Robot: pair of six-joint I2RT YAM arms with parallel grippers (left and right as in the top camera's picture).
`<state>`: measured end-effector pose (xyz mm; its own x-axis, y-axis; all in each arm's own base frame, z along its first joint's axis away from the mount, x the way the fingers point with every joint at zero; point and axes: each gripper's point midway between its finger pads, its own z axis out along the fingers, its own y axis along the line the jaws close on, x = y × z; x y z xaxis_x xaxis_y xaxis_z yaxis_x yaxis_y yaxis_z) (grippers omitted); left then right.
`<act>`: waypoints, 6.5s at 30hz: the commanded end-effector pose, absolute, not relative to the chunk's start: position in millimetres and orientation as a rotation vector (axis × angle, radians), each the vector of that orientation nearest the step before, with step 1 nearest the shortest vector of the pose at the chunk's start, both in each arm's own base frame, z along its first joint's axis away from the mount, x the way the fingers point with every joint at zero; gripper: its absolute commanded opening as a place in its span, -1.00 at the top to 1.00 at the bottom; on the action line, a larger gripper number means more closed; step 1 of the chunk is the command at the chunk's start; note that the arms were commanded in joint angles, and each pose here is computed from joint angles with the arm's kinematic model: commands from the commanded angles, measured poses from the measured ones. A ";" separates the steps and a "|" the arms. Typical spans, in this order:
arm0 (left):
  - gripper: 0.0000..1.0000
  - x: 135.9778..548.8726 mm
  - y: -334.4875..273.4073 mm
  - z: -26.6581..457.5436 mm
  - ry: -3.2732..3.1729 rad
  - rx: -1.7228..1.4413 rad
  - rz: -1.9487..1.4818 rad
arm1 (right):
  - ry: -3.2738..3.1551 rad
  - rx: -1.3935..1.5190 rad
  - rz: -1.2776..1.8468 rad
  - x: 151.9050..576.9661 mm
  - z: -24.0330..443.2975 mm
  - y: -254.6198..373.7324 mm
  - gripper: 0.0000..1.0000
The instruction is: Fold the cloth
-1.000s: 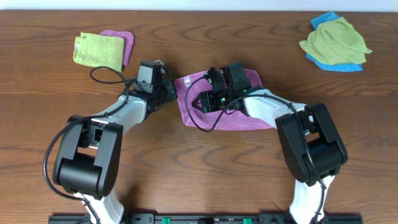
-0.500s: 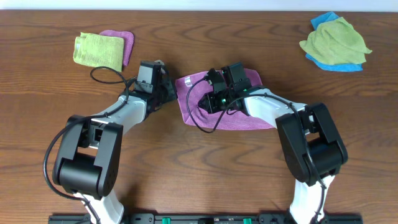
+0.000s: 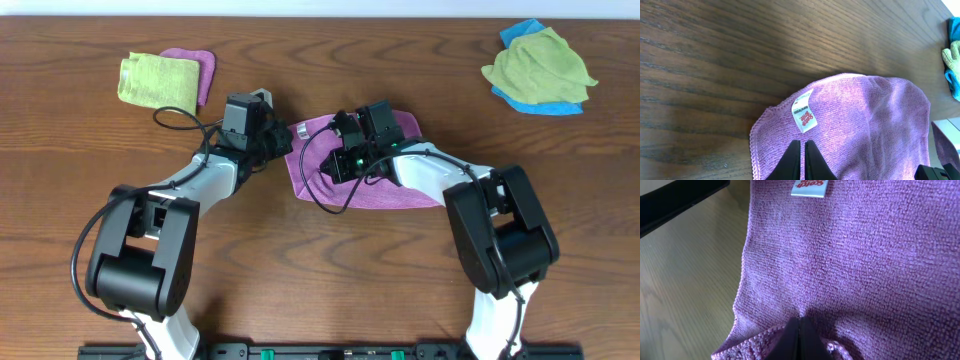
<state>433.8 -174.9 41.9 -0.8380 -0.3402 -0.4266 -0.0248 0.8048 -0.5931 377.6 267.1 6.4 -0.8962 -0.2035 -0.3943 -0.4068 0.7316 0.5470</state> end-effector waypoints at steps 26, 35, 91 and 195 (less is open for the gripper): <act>0.88 430.0 -180.9 0.8 2.547 -0.304 -0.810 | 2.662 -0.575 0.865 367.9 44.8 270.6 0.98; 0.88 430.5 -179.4 0.1 2.547 -0.301 -0.796 | 2.745 -0.577 0.753 346.6 74.8 249.8 0.97; 0.88 437.6 -180.9 7.2 2.526 -0.293 -0.803 | 3.117 -0.375 0.095 269.8 73.4 189.1 0.70; 0.88 329.4 -149.7 208.8 2.390 0.083 -0.570 | 2.770 0.107 -0.010 278.1 143.3 95.9 0.97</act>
